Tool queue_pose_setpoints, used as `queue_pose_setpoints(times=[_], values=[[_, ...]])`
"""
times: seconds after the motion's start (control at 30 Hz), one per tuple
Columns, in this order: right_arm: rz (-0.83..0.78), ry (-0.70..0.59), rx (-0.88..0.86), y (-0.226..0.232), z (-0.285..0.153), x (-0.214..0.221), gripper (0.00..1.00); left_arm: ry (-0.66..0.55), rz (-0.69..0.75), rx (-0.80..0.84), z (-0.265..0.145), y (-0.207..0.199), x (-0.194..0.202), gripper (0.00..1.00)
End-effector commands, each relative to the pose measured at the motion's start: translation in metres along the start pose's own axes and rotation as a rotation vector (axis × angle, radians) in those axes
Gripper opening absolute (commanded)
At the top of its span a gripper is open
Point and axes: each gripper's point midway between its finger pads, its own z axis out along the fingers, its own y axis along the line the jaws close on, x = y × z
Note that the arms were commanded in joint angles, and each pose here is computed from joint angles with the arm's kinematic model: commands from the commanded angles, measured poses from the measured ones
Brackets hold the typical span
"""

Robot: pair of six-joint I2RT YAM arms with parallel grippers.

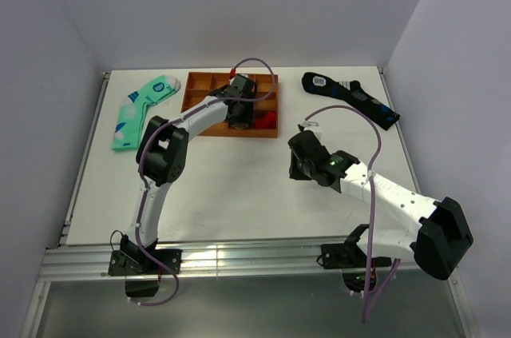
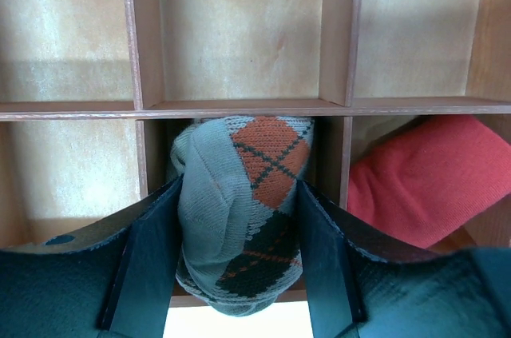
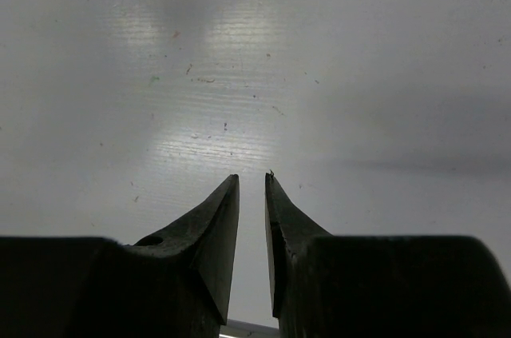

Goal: Roll the socks
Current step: Place the sock in the storage box.

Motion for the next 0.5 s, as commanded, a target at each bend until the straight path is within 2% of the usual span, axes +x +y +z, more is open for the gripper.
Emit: queue_pose_setpoints(times=[0.0,0.2,0.47], values=[[0.029,-0.081,-0.017,0.010,-0.005,-0.024,0.27,-0.026,-0.018,0.045,-0.010,-0.010,-0.011,0.61],[0.081,-0.127,-0.029,0.014,0.002,-0.048,0.28,-0.009,-0.026,0.055,-0.004,-0.009,-0.001,0.60],[0.186,-0.158,-0.084,0.019,0.058,-0.104,0.26,-0.003,-0.030,0.073,0.000,-0.010,0.001,0.60]])
